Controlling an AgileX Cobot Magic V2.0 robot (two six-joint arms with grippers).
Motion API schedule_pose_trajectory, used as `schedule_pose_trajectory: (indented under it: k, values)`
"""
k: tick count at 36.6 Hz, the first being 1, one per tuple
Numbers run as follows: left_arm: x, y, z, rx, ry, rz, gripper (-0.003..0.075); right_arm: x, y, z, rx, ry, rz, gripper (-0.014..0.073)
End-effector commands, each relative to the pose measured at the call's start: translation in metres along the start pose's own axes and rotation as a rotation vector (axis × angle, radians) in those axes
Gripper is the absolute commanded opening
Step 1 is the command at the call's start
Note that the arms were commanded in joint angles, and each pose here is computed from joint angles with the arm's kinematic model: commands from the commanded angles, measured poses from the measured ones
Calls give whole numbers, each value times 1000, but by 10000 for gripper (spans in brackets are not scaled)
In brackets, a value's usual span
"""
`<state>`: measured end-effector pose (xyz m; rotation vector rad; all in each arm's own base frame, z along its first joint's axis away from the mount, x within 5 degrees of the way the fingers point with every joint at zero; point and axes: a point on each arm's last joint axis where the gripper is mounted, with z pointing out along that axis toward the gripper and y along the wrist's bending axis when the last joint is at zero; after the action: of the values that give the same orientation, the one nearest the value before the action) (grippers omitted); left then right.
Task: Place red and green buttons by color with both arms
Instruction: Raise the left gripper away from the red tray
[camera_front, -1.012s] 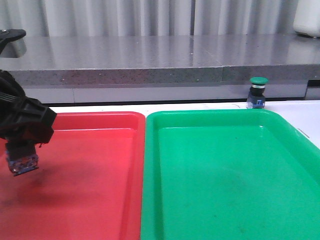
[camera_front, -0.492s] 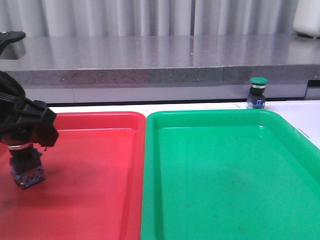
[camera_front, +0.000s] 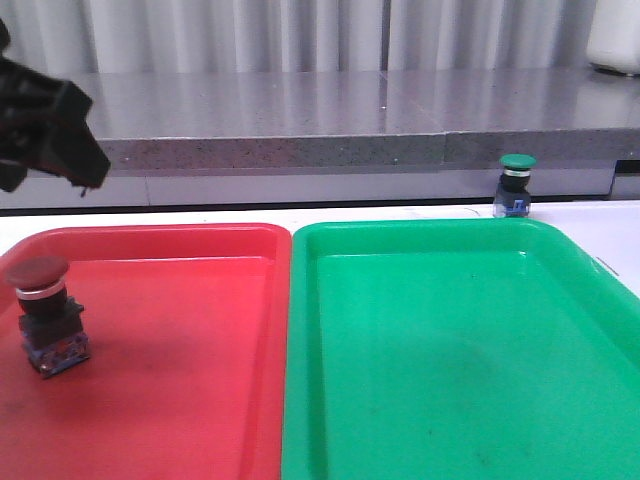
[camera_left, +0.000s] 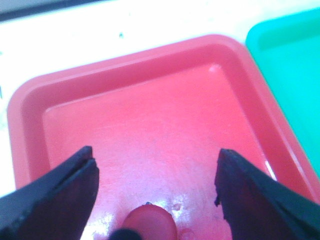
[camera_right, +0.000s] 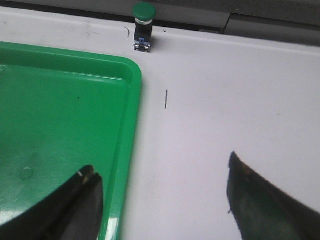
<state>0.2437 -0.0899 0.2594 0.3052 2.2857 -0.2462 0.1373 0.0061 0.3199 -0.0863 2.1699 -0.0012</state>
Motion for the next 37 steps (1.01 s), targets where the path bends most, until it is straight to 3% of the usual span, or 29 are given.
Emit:
schedule_pose_trajectory:
  k: [1, 20, 37]
  values:
    - [-20, -5, -38, 24, -144, -12, 482, -16, -2, -6, 14, -100, -12, 541]
    - [7, -6, -165, 59, -303, 4, 481, -16, -2, -6, 14, -100, -12, 541]
    - [37, -4, -195, 64, -270, 12, 481, -17, -2, -6, 13, -118, -10, 541]
